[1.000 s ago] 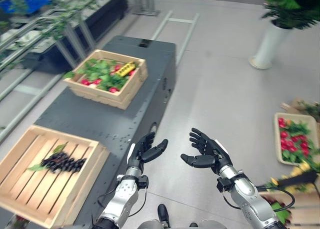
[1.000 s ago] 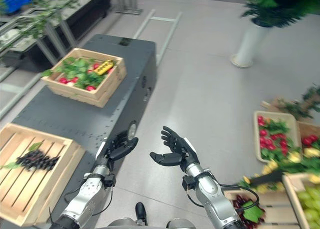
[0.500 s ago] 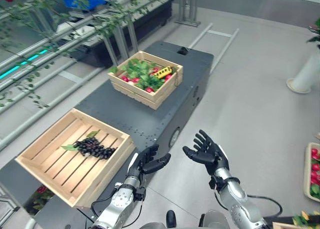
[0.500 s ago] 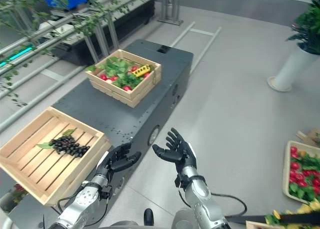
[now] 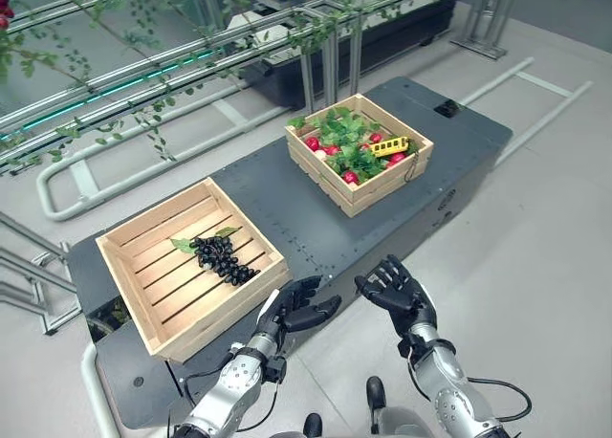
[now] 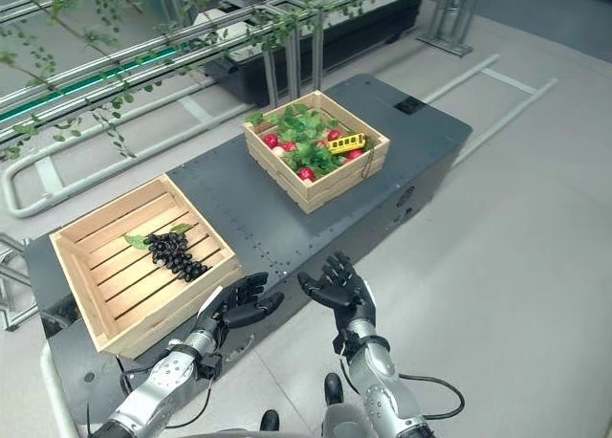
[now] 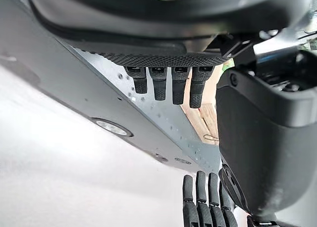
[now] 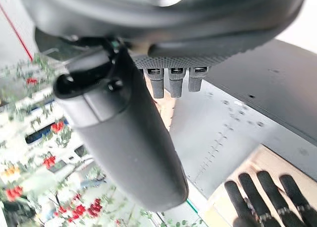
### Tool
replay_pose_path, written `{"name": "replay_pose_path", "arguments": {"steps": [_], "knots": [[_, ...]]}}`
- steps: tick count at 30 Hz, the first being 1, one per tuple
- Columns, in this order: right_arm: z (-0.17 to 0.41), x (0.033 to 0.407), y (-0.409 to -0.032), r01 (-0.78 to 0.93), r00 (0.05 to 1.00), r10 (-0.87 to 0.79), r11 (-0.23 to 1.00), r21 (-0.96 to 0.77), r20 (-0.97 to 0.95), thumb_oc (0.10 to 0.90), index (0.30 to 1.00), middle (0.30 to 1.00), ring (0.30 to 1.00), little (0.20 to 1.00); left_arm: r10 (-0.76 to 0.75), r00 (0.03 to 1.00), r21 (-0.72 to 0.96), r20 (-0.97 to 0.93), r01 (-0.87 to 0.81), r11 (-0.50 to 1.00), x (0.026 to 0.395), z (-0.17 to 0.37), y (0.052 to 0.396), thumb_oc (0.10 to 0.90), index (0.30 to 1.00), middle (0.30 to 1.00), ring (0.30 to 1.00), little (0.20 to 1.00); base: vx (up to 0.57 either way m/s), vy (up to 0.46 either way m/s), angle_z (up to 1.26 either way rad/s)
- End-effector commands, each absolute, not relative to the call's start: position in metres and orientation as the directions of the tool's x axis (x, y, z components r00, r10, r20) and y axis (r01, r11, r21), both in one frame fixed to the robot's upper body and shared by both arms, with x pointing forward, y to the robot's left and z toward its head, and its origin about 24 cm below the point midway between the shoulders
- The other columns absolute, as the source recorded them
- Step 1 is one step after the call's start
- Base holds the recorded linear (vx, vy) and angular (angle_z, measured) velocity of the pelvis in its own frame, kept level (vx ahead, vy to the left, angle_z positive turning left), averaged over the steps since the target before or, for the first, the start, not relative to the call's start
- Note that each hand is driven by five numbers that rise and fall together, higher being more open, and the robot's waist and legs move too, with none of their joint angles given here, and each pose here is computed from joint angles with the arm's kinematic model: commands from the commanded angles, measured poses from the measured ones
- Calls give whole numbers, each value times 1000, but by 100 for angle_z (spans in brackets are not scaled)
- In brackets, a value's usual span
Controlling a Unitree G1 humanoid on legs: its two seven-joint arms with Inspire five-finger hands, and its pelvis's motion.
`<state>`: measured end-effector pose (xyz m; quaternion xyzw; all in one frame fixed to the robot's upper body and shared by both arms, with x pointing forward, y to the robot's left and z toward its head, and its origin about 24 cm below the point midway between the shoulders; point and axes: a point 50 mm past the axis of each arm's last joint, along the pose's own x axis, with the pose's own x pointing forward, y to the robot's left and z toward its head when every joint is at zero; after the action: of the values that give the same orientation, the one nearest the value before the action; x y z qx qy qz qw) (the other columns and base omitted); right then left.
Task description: Pick up the fruits from the basket on one side to the basket on the other side
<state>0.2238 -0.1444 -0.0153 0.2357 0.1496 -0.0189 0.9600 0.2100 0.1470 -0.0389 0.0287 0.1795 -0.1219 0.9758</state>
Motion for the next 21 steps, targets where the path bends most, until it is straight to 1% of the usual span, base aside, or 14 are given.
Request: {"name": "replay_pose_path", "arguments": {"steps": [1, 3, 6, 8, 11, 14, 15, 16, 17, 21], "knots": [[25, 243, -143, 63, 996, -23, 854, 517, -82, 800, 900, 900, 900, 900, -247, 966, 14, -79, 248, 969, 233, 7, 139, 800, 900, 900, 900, 900, 124, -90, 19], [28, 239, -146, 64, 997, -34, 853, 518, -68, 800, 900, 900, 900, 900, -211, 976, 12, -58, 213, 977, 229, 11, 144, 800, 900, 900, 900, 900, 110, -112, 16], [34, 236, -156, 75, 997, -75, 877, 474, -19, 800, 900, 900, 900, 900, -185, 983, 34, -14, 186, 982, 230, 16, 147, 800, 900, 900, 900, 900, 94, -65, 24], [35, 233, -162, 104, 994, -111, 890, 445, -11, 800, 900, 900, 900, 900, -200, 980, 43, 12, 200, 979, 232, 19, 144, 800, 900, 900, 900, 900, 86, 42, 61], [35, 228, -176, 175, 982, -187, 896, 409, -13, 800, 900, 900, 900, 900, -277, 960, 58, 41, 274, 960, 236, 27, 131, 800, 900, 900, 900, 900, 19, 121, 102], [42, 236, -181, 214, 967, -251, 894, 394, 45, 800, 900, 900, 900, 900, -360, 931, 52, 58, 357, 932, 252, 35, 114, 800, 900, 900, 900, 900, -74, 211, 107], [41, 239, -182, 232, 963, -266, 894, 384, 38, 800, 900, 900, 900, 900, -367, 929, 57, 43, 364, 930, 256, 33, 111, 800, 900, 900, 900, 900, -56, 288, 97], [40, 242, -182, 250, 961, -278, 877, 411, 7, 800, 900, 900, 900, 900, -372, 927, 55, 38, 370, 927, 259, 34, 111, 800, 900, 900, 900, 900, -6, 250, 75], [36, 240, -183, 256, 960, -280, 857, 448, -12, 800, 900, 900, 900, 900, -389, 920, 36, 48, 388, 921, 259, 37, 112, 800, 900, 900, 900, 900, 73, 268, 44], [27, 232, -181, 277, 956, -292, 847, 453, -40, 800, 900, 900, 900, 900, -390, 919, 53, 51, 387, 920, 255, 38, 115, 800, 900, 900, 900, 900, 93, 117, 6]]}}
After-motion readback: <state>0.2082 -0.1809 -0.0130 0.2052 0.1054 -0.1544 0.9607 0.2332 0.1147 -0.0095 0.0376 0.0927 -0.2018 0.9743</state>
